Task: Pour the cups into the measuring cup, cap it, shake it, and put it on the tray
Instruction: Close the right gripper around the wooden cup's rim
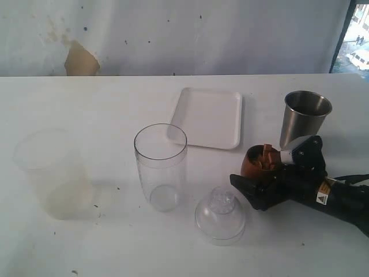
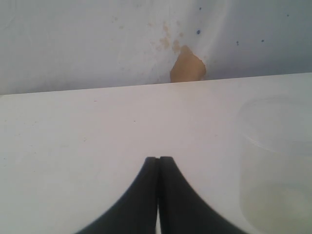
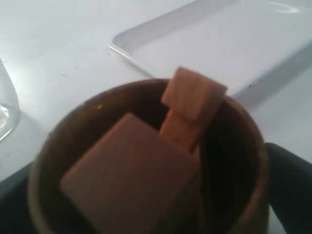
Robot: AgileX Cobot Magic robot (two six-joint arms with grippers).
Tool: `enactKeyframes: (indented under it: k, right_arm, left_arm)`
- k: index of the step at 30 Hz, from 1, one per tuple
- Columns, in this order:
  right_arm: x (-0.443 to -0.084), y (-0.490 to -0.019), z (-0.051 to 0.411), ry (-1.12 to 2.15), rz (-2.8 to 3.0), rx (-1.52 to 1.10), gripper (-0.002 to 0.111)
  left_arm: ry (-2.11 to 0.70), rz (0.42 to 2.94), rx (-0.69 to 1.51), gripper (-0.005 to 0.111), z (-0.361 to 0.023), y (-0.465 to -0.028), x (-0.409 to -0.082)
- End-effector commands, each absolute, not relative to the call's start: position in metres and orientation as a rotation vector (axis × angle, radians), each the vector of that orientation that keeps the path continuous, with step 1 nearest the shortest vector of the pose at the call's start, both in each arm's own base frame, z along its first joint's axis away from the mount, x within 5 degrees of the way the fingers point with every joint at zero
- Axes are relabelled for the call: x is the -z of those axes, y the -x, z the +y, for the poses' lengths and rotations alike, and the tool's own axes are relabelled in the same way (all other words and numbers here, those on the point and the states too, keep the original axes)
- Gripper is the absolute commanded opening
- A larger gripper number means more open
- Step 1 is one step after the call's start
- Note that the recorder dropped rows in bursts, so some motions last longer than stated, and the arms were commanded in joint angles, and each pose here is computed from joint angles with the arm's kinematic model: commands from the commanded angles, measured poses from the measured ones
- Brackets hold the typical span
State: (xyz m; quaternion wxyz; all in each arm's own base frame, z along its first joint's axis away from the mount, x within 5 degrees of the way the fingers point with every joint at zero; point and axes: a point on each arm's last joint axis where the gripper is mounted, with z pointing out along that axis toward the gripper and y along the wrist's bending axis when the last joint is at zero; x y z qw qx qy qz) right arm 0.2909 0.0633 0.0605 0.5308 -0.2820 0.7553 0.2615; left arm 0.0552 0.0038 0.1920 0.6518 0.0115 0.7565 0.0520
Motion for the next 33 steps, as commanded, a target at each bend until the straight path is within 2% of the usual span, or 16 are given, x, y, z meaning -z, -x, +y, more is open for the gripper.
enactKeyframes:
  k: [1,12,14,15,19,22,27,33]
  right_arm:
    - [-0.0633,-0.2926,0.0626,0.660,1.789,-0.619,0.105]
    - [-0.0633,-0.2931,0.0623,0.655,1.789,-0.612,0.098]
    - [-0.0634,-0.2937,0.0617,0.648,1.790,-0.604,0.089]
    - [-0.0634,-0.2937,0.0617,0.653,1.787,-0.600,0.082]
    - [-0.0634,-0.2935,0.0619,0.675,1.777,-0.587,0.039]
    - [-0.0634,-0.2939,0.0616,0.664,1.781,-0.588,0.018]
    - [-0.0632,-0.2920,0.0633,0.692,1.776,-0.607,0.000]
    - [-0.0684,-0.2907,0.0654,0.726,1.754,-0.626,0.000]
  left_arm:
    - [-0.019,1.716,-0.108,0.000,0.0035,-0.0554,-0.1922]
    - [-0.019,1.716,-0.108,0.000,0.0035,-0.0554,-0.1922]
    - [-0.019,1.716,-0.108,0.000,0.0035,-0.0554,-0.1922]
    - [-0.019,1.716,-0.108,0.000,0.0035,-0.0554,-0.1922]
    - [-0.019,1.716,-0.108,0.000,0.0035,-0.0554,-0.1922]
    - [-0.019,1.716,-0.108,0.000,0.0035,-0.0554,-0.1922]
    - [-0.019,1.716,-0.108,0.000,0.0035,-0.0554,-0.1922]
    - [-0.019,1.716,-0.108,0.000,0.0035,-0.0554,-0.1922]
